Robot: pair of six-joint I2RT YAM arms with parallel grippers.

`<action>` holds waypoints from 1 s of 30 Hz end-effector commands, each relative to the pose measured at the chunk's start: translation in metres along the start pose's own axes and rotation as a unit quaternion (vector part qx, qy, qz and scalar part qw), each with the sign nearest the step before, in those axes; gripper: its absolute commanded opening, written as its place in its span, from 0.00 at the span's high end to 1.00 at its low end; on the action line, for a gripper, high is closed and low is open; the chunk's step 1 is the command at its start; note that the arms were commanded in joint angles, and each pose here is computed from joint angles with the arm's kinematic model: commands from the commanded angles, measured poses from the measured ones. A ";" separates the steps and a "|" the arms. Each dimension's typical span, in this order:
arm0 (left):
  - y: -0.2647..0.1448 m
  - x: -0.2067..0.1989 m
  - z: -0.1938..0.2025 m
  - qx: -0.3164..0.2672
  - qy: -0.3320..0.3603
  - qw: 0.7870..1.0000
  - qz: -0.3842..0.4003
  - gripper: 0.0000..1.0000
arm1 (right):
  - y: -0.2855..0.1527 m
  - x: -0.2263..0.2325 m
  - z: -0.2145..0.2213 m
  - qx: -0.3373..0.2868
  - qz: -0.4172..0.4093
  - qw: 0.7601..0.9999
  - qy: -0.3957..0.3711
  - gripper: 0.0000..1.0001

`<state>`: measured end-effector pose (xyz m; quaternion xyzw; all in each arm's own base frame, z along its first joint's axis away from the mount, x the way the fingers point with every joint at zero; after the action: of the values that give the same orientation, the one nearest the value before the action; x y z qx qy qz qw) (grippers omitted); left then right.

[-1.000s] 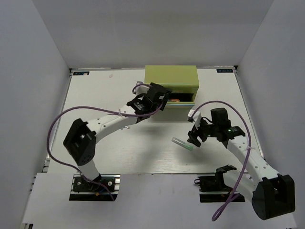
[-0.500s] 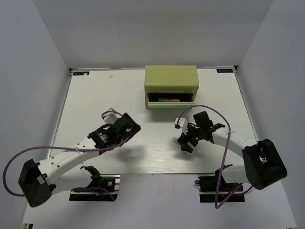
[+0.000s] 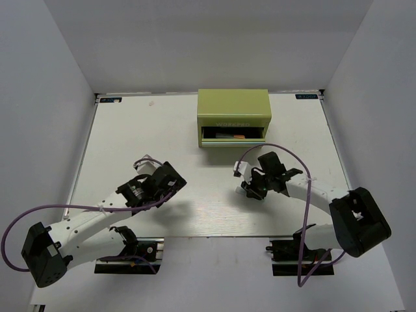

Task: Sort the stationery into containers
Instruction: Pick up the pen from the center of the board, then place the pen in the drawer.

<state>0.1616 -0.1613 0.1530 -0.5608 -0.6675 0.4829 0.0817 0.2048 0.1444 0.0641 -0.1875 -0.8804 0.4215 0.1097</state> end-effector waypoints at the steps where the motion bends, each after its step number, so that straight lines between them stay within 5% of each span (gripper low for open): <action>1: 0.003 0.004 0.001 -0.002 -0.009 1.000 -0.004 0.00 | -0.019 0.007 -0.016 -0.014 -0.036 0.998 -0.041 0.93; 5: 0.009 0.007 0.008 0.007 -0.011 1.000 0.001 0.00 | -0.064 -0.011 -0.090 -0.102 0.008 0.986 -0.129 0.95; 13: 0.013 0.009 0.015 0.024 -0.009 1.000 0.003 0.00 | -0.098 -0.046 -0.176 -0.177 0.081 0.965 -0.176 0.94; 30: 0.014 0.017 0.020 0.029 -0.009 1.000 0.004 0.00 | -0.068 -0.112 -0.211 -0.164 0.209 0.935 -0.234 0.88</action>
<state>0.1525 -0.1619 0.1225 -0.5550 -0.6531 0.5053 0.0999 0.3441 0.2003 0.2066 -0.2445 -0.8894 0.3520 -0.1593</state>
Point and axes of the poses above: each gripper's point midway between its finger pads, its own y axis out along the fingers, its own x axis along the line the jaws close on, z = x × y, the point moved 6 cm from there along -y, back along the fingers, and after that the axes turned 7 degrees about y, right-handed, at the moved point
